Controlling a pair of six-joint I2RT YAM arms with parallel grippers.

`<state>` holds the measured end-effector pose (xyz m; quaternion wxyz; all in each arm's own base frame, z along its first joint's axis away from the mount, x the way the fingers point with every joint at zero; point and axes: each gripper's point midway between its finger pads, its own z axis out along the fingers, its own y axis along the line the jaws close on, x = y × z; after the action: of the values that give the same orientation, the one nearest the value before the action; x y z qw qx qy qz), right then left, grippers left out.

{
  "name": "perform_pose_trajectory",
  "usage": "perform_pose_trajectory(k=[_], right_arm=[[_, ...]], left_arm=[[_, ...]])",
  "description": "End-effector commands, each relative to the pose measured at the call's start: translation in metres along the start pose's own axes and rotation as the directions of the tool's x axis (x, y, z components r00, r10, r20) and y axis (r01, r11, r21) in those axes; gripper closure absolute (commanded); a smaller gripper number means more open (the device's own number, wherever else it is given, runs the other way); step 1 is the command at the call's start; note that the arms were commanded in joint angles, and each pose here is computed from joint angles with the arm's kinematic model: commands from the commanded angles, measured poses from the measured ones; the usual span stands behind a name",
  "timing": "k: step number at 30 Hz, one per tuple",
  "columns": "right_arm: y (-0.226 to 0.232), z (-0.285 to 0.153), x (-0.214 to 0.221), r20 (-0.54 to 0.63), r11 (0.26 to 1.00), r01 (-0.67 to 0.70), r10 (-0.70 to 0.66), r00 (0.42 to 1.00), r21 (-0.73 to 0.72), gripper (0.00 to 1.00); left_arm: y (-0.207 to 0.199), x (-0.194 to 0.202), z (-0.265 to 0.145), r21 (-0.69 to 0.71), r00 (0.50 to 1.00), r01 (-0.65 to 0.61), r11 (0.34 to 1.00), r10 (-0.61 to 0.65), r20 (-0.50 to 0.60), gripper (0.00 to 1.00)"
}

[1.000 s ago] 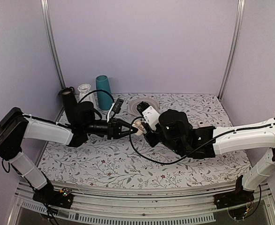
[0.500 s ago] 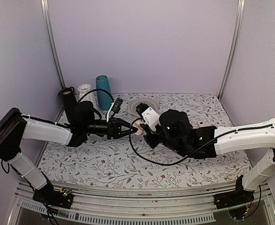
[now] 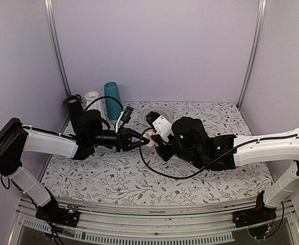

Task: Insert the wireless bluetooth earbuds into the charging case
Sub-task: Place the right earbud in the right side groove of the charging case.

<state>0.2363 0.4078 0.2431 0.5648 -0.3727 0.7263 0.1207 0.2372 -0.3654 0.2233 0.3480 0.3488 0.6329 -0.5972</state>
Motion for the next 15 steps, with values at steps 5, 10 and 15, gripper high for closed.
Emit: perform_pose_trajectory(k=[5,10,15], right_arm=[[0.023,0.004,-0.007,-0.028,0.994,-0.045,0.043,0.999,-0.096,0.83],[0.025,0.004,-0.011,-0.039,0.993,-0.059,0.055,0.998,-0.105,0.76],[0.027,0.004,-0.008,-0.053,0.991,-0.065,0.059,0.997,-0.116,0.74]], left_arm=[[-0.021,-0.023,-0.002,0.029,0.991,-0.113,0.993,0.11,0.079,1.0],[-0.027,-0.025,-0.006,0.032,0.987,-0.131,0.991,0.128,0.098,1.0],[-0.035,-0.03,-0.012,0.03,0.981,-0.156,0.987,0.151,0.123,1.0]])
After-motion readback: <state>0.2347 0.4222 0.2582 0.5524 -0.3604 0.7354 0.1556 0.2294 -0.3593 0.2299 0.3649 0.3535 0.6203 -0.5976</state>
